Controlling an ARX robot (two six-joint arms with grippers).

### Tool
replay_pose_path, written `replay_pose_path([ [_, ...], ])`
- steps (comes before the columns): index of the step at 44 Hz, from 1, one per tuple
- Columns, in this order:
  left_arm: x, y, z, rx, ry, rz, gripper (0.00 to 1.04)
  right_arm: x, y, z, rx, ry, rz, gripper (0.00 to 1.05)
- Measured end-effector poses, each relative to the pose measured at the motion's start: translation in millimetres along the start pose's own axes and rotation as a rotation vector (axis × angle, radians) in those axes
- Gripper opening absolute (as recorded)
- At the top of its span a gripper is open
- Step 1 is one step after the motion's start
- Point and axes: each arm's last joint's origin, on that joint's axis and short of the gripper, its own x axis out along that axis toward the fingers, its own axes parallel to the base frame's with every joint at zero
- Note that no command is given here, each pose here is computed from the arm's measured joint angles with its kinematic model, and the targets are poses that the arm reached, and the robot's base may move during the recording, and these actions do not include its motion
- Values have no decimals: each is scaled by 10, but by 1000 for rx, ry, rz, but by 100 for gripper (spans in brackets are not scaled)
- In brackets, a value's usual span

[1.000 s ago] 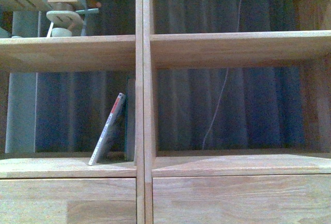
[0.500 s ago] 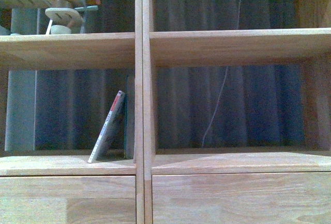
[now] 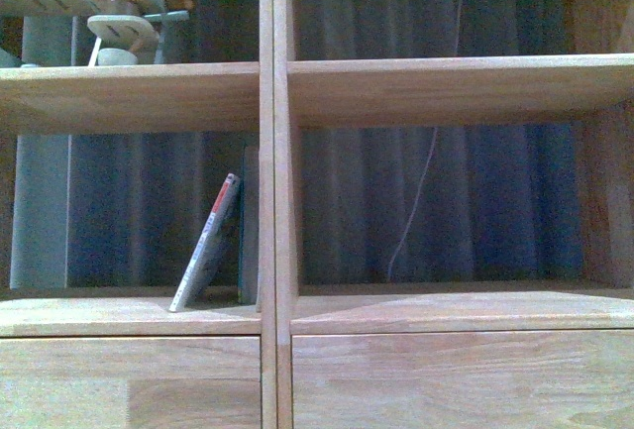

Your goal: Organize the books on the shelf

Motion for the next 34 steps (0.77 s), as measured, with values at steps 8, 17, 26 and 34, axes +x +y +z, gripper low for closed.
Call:
replay_pose_path([
  [8, 0, 0, 0, 0, 0, 0, 42, 0, 0, 0, 1, 0, 0, 38],
  [17, 0, 0, 0, 0, 0, 0, 83, 0, 0, 0, 1, 0, 0, 77],
  [26, 0, 0, 0, 0, 0, 0, 97, 0, 0, 0, 1, 0, 0, 97],
  [34, 0, 0, 0, 0, 0, 0, 97, 0, 0, 0, 1, 0, 0, 98],
])
